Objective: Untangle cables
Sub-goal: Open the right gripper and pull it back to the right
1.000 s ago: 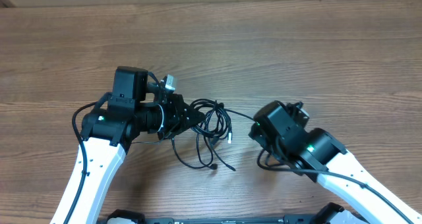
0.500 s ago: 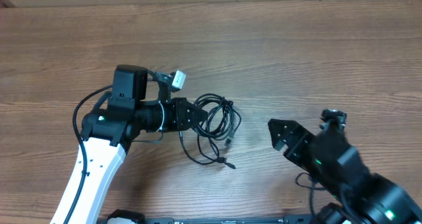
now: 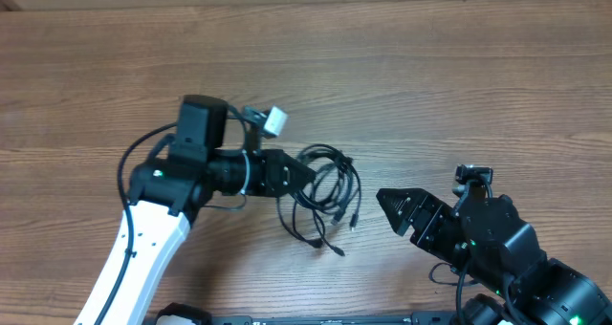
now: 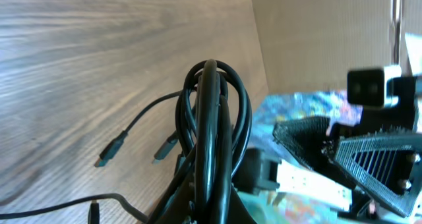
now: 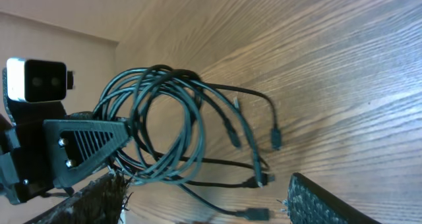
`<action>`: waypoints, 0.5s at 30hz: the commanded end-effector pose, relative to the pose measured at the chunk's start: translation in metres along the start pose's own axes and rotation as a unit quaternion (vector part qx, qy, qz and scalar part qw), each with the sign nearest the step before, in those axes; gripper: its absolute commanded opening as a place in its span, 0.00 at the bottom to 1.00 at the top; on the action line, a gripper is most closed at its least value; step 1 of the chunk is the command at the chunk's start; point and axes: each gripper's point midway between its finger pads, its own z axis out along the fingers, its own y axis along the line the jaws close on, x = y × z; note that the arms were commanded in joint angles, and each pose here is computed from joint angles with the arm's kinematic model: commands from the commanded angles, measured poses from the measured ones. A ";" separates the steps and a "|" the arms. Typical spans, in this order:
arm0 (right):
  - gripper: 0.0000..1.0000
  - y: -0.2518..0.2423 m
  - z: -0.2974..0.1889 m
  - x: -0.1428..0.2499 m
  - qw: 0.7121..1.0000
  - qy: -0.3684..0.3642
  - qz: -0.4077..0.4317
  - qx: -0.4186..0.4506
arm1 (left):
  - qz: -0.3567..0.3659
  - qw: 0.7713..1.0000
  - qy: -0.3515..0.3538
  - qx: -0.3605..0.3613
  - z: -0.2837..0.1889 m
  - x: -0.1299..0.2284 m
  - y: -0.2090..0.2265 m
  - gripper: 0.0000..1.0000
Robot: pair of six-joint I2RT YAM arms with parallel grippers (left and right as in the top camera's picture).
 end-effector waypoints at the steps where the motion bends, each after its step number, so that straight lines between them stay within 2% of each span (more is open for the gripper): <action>1: 0.77 0.000 -0.002 0.003 1.000 0.010 -0.003 -0.001 | 0.051 0.998 0.016 0.019 0.007 0.010 -0.023 0.04; 9: 0.77 -0.013 -0.003 0.009 0.999 0.022 -0.001 0.026 | 0.043 0.997 0.016 -0.063 0.028 0.019 -0.011 0.05; 15: 0.77 -0.013 -0.003 0.009 0.999 0.022 -0.001 0.026 | 0.063 0.992 -0.001 -0.111 0.035 0.017 -0.002 0.04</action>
